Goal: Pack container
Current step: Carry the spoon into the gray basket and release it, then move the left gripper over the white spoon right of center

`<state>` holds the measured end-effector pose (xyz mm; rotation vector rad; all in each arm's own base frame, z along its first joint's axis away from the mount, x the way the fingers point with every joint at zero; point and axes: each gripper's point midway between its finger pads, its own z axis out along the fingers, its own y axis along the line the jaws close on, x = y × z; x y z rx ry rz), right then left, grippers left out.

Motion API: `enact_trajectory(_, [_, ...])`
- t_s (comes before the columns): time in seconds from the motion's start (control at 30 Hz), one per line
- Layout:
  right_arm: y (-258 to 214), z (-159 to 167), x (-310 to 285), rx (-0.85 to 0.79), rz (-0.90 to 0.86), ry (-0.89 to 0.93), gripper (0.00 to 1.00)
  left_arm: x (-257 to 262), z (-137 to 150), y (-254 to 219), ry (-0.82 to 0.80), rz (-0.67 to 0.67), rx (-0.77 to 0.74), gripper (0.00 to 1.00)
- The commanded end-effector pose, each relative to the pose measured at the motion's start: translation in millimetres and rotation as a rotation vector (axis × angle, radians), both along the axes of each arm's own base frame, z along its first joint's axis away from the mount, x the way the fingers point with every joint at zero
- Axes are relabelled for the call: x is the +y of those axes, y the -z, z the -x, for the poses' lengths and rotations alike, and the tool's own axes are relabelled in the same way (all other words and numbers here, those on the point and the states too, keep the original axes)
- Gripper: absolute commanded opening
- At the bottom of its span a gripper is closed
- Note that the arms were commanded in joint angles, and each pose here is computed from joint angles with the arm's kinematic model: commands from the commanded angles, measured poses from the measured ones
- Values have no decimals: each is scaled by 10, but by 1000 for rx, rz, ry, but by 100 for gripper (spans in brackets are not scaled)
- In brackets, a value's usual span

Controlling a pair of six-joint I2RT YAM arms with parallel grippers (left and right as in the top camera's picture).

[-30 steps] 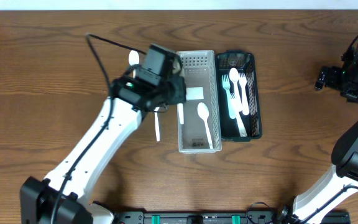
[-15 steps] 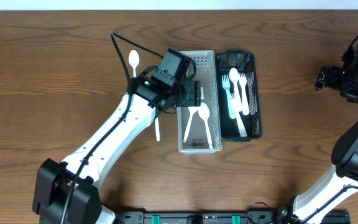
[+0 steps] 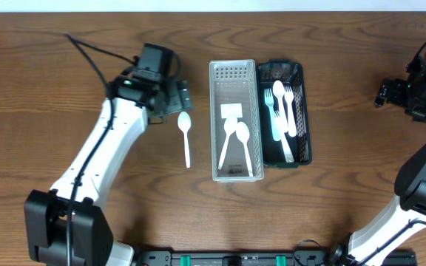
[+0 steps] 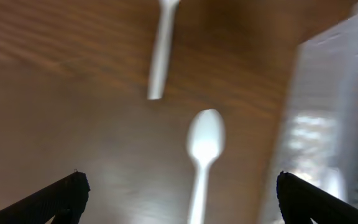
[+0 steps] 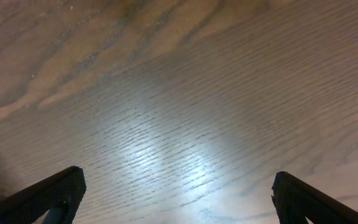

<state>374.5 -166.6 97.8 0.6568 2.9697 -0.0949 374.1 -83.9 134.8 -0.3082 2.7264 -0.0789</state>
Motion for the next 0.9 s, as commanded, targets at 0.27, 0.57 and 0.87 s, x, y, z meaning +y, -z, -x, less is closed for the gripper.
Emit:
enact_trajectory(0.27, [-15, 8, -25, -4, 4, -5, 99, 137, 251, 251, 167, -127, 162, 98])
enact_trajectory(0.57, [-16, 9, -26, -4, 4, -5, 99, -78, 331, 824, 133, -7, 339, 98])
enact_trajectory(0.87, [-16, 8, -26, -4, 4, -5, 99, -250, 335, 894, 139, 87, 360, 98])
